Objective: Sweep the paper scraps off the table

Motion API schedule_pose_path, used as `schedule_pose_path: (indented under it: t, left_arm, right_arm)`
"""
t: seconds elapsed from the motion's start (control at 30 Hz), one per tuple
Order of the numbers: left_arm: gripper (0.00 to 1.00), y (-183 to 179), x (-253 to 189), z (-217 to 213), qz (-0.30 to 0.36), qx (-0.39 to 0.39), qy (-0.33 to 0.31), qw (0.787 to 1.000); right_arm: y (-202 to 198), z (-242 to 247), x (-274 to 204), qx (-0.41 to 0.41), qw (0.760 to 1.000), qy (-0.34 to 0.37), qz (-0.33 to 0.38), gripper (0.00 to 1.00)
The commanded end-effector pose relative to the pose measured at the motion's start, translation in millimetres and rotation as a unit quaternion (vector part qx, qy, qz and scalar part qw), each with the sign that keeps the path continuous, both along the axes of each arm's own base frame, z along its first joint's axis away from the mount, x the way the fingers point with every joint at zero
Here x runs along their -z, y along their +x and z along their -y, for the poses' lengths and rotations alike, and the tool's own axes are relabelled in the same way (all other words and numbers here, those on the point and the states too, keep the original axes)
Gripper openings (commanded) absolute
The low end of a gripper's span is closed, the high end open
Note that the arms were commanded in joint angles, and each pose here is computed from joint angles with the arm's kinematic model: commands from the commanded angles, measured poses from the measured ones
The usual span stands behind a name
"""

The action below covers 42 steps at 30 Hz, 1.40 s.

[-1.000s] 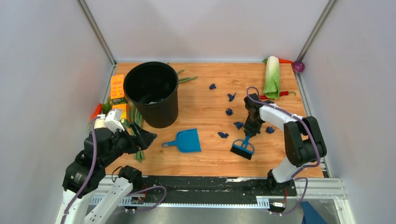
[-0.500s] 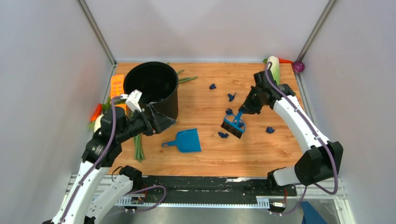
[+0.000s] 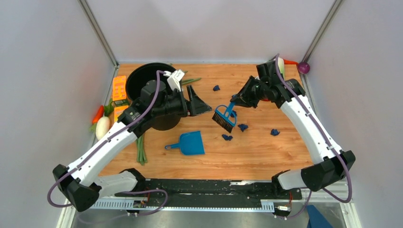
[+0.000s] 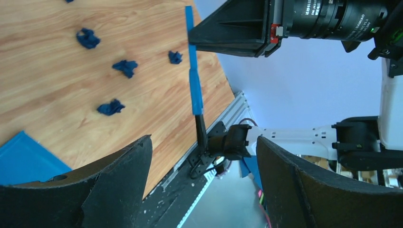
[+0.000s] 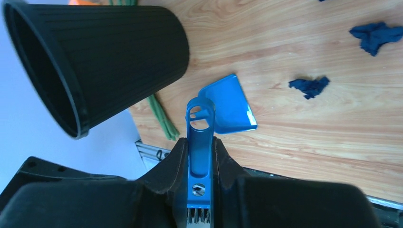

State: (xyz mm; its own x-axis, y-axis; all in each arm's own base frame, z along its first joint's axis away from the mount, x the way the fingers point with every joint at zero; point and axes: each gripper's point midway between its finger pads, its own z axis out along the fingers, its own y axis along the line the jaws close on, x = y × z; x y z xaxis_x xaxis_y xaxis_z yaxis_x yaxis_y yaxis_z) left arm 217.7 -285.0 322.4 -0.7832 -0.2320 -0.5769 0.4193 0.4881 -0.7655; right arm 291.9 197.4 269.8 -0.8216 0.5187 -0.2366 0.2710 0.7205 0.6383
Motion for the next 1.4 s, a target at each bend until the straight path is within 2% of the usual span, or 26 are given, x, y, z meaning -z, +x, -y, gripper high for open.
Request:
schedule_pose_path:
  t: [0.0, 0.2, 0.53, 0.6, 0.67, 0.8, 0.9, 0.93, 0.97, 1.0, 1.03, 1.07, 1.1, 1.13, 1.17, 1.2, 1.23, 1.27, 1.37]
  left_arm:
    - [0.86, 7.9, -33.8, 17.3, 0.062, 0.010, -0.032, 0.998]
    - [0.79, 5.2, -22.5, 20.0, 0.057, 0.018, -0.028, 0.998]
    - [0.78, 2.7, -6.4, 34.4, 0.048, 0.024, -0.018, 0.998]
    - [0.75, 2.7, -7.5, 35.7, 0.051, 0.022, -0.019, 0.998]
    - [0.70, 2.5, -8.7, 33.8, 0.056, 0.017, -0.021, 0.998]
    - [0.47, 4.9, -12.3, 28.4, 0.068, 0.001, -0.021, 0.997]
    - [0.40, 7.1, -14.4, 27.6, 0.073, -0.006, -0.025, 0.997]
    - [0.31, 6.8, -15.6, 28.8, 0.072, -0.004, -0.028, 0.997]
    - [0.26, 6.4, -15.6, 30.3, 0.070, 0.000, -0.030, 0.997]
    - [0.14, 7.3, -18.4, 32.8, 0.069, 0.003, -0.031, 0.997]
    - [0.08, 4.5, -17.2, 33.8, 0.066, 0.013, -0.025, 0.997]
    - [0.02, 5.5, -20.1, 36.4, 0.067, 0.019, -0.023, 0.997]
    - [0.00, 1.3, -18.2, 36.4, 0.067, 0.035, -0.011, 0.997]
    - [0.00, 1.9, -26.0, 38.1, 0.073, 0.043, -0.010, 0.996]
    - [0.00, -2.9, -20.4, 38.2, 0.063, 0.064, 0.005, 0.996]
    - [0.00, -1.4, -29.5, 35.5, 0.065, 0.066, 0.003, 0.996]
    - [0.00, -8.1, -26.0, 35.5, 0.045, 0.089, 0.003, 0.995]
    - [0.00, -11.7, -30.5, 32.6, 0.035, 0.108, -0.007, 0.993]
    - [0.00, -20.9, -36.8, 25.9, 0.007, 0.138, -0.022, 0.990]
  right_arm:
    - [-6.8, -15.3, -31.8, -0.003, 0.999, 0.048, 0.003, 0.06]
    - [-11.9, -22.5, -41.3, -0.013, 0.998, 0.053, 0.014, 0.06]
    - [-18.0, -40.5, -52.3, -0.035, 0.997, 0.062, 0.022, 0.04]
    - [-18.0, -41.4, -54.3, -0.036, 0.997, 0.063, 0.023, 0.05]
    - [-18.7, -41.9, -56.1, -0.037, 0.997, 0.065, 0.025, 0.04]
    - [-22.5, -42.8, -55.5, -0.042, 0.996, 0.070, 0.025, 0.04]
    - [-24.5, -44.0, -56.9, -0.045, 0.995, 0.078, 0.030, 0.04]
    - [-25.6, -44.8, -57.1, -0.048, 0.995, 0.081, 0.031, 0.04]
    - [-26.6, -44.9, -56.3, -0.052, 0.995, 0.080, 0.032, 0.04]
    - [-28.1, -44.8, -57.7, -0.056, 0.994, 0.082, 0.036, 0.05]
    - [-30.1, -44.8, -60.5, -0.062, 0.994, 0.085, 0.043, 0.06]
    - [-30.9, -46.1, -65.6, -0.072, 0.992, 0.090, 0.058, 0.10]
    - [-31.6, -47.2, -70.4, -0.083, 0.989, 0.095, 0.075, 0.24]
    - [-33.6, -46.7, -76.6, -0.093, 0.986, 0.097, 0.095, 0.51]
    - [-35.5, -46.2, -81.8, -0.102, 0.983, 0.099, 0.115, 0.71]
    - [-37.0, -45.9, -89.6, -0.114, 0.978, 0.104, 0.142, 0.86]
    - [-41.0, -45.7, -93.7, -0.135, 0.971, 0.102, 0.169, 0.95]
    - [-43.1, -45.7, -98.0, -0.153, 0.963, 0.103, 0.196, 0.99]
    - [-58.5, -42.4, -107.5, -0.210, 0.938, 0.095, 0.258, 1.00]
